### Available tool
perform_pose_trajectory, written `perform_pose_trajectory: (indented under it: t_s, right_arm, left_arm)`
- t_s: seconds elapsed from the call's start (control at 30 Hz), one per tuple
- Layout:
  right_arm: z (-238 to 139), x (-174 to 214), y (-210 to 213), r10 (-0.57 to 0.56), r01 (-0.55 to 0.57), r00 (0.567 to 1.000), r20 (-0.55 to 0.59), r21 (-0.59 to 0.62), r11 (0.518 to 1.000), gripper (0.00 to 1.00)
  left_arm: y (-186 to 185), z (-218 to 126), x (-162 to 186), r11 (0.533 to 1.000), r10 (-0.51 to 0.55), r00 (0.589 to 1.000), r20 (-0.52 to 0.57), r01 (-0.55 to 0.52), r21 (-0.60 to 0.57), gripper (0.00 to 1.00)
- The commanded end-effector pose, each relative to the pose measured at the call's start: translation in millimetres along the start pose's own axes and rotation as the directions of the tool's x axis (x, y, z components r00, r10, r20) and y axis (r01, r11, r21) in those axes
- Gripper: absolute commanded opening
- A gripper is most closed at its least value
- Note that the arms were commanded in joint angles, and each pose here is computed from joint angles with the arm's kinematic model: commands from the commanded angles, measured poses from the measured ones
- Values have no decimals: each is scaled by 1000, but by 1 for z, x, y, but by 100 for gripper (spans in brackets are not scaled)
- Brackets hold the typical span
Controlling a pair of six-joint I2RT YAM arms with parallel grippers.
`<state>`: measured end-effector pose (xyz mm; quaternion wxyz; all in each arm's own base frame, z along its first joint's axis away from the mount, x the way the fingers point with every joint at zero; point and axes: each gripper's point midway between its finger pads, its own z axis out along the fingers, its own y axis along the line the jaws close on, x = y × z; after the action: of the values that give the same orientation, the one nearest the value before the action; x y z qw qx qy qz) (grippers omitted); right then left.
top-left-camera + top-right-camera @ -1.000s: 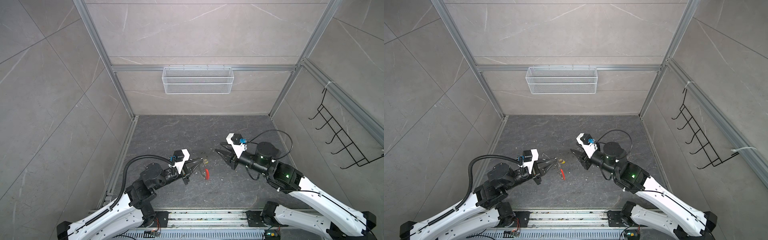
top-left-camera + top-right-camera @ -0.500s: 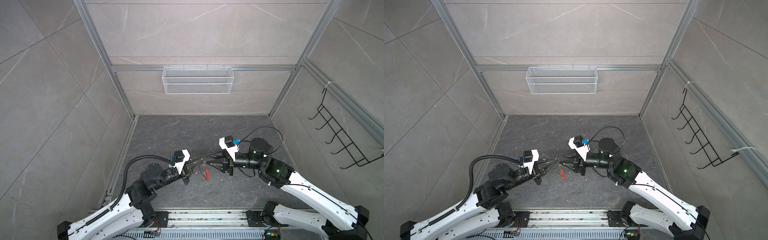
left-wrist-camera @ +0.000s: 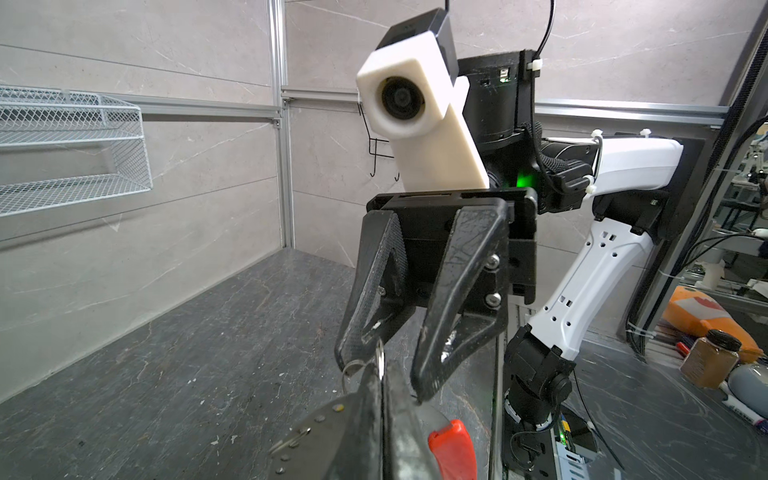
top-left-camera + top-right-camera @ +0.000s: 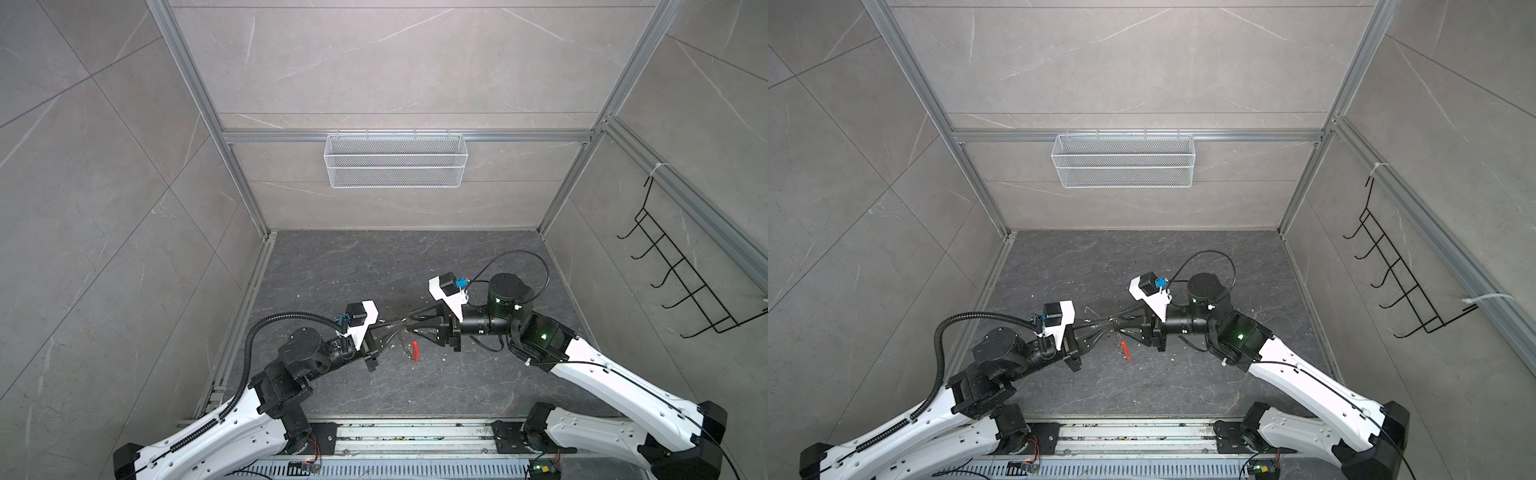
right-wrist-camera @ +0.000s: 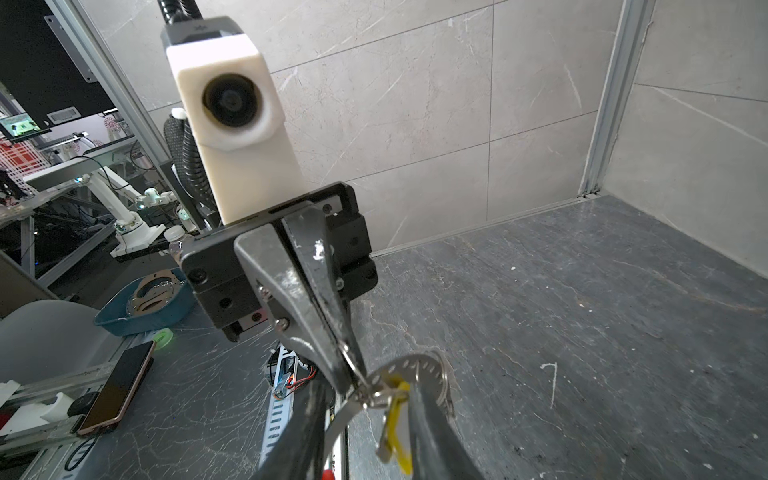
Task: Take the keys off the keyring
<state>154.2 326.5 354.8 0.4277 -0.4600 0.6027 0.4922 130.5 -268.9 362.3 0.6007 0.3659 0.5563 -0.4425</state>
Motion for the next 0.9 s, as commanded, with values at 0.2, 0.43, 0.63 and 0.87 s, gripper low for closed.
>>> perform_pose_trajectory:
  t_s: [0.2, 0.43, 0.63, 0.87]
  right_arm:
    - [1, -3, 4, 6, -5, 1000, 13, -34, 999, 27]
    - [1, -4, 3, 13, -12, 1000, 18, -32, 999, 13]
    - [4, -3, 4, 22, -21, 1000, 13, -45, 999, 4]
    - [4, -3, 5, 35, -34, 999, 15, -57, 998, 0]
  left_arm:
    - [-8, -5, -22, 999, 12, 996, 88, -15, 30, 0]
    - [-8, -6, -22, 999, 13, 996, 89, -16, 31, 0]
    - [-8, -5, -22, 999, 12, 996, 89, -15, 35, 0]
    - [-6, -3, -20, 1000, 4, 997, 77, -6, 26, 0]
